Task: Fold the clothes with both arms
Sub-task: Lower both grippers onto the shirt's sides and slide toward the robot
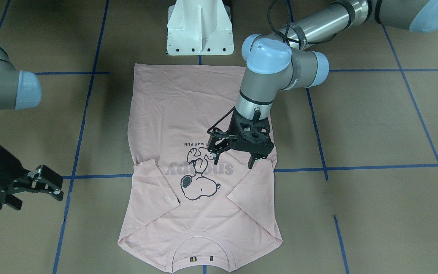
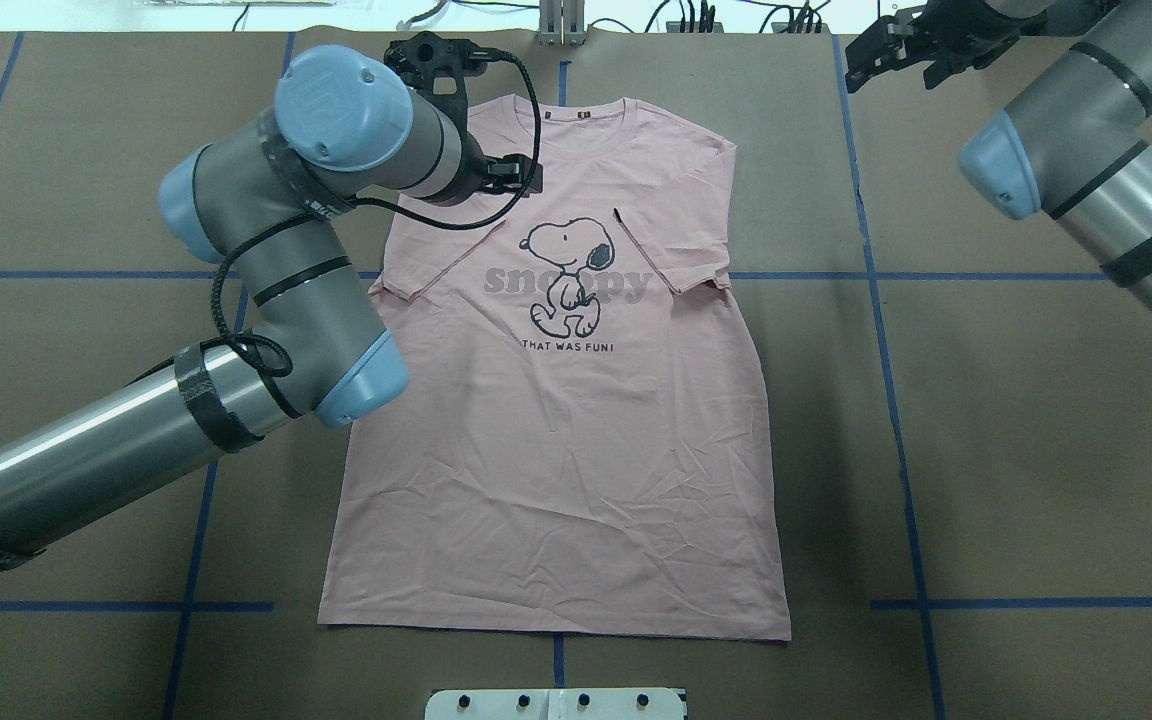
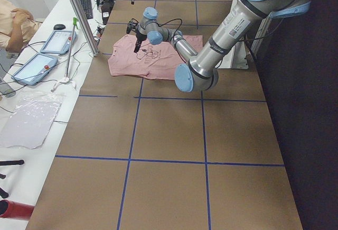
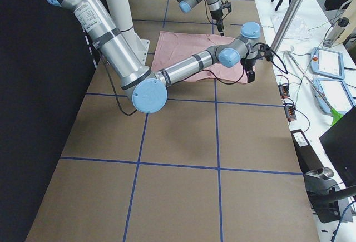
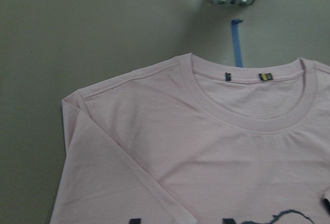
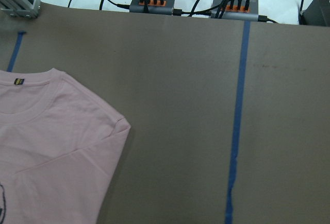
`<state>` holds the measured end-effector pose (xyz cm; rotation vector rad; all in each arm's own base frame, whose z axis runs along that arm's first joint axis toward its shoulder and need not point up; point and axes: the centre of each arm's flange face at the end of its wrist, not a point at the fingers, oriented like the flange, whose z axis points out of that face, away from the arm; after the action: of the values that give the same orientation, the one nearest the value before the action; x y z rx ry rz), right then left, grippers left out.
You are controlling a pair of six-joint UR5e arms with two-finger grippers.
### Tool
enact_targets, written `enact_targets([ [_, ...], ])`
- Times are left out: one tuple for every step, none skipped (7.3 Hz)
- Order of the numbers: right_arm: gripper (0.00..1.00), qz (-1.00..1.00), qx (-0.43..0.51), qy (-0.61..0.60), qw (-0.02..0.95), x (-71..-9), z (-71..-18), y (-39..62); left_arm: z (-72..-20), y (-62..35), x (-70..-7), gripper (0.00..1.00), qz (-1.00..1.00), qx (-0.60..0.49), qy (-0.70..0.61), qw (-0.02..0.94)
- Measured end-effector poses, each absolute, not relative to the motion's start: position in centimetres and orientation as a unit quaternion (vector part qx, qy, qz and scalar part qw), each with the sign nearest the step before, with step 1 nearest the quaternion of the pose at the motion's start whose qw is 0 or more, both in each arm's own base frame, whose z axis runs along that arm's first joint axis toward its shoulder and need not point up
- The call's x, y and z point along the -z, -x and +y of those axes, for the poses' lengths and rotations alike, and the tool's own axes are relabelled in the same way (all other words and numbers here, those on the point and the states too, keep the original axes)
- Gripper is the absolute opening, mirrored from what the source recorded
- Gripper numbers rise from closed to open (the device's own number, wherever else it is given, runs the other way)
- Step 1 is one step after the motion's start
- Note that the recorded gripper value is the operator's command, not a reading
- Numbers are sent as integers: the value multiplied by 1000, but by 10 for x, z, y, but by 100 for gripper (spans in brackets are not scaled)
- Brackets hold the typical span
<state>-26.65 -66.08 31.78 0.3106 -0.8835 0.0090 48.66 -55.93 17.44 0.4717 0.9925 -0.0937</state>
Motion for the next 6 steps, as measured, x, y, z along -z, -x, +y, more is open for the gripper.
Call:
enact_targets([
  [100, -428, -36, -152, 890, -301, -620, 301, -539, -474, -175, 100, 486, 35, -225, 844],
  [100, -435, -68, -149, 885, -289, -568, 331, -511, -465, -177, 100, 501, 21, -223, 836],
  [100, -439, -96, -141, 882, -278, -506, 352, -475, -458, -181, 100, 517, 6, -218, 828],
  [99, -434, -125, -126, 884, -263, -441, 367, -438, -452, -192, 100, 529, 4, -201, 824],
  [98, -426, -152, -107, 886, -251, -382, 380, -401, -449, -208, 100, 537, 18, -180, 824],
  [95, -422, -178, -94, 884, -246, -333, 398, -364, -450, -224, 100, 539, 33, -159, 827],
])
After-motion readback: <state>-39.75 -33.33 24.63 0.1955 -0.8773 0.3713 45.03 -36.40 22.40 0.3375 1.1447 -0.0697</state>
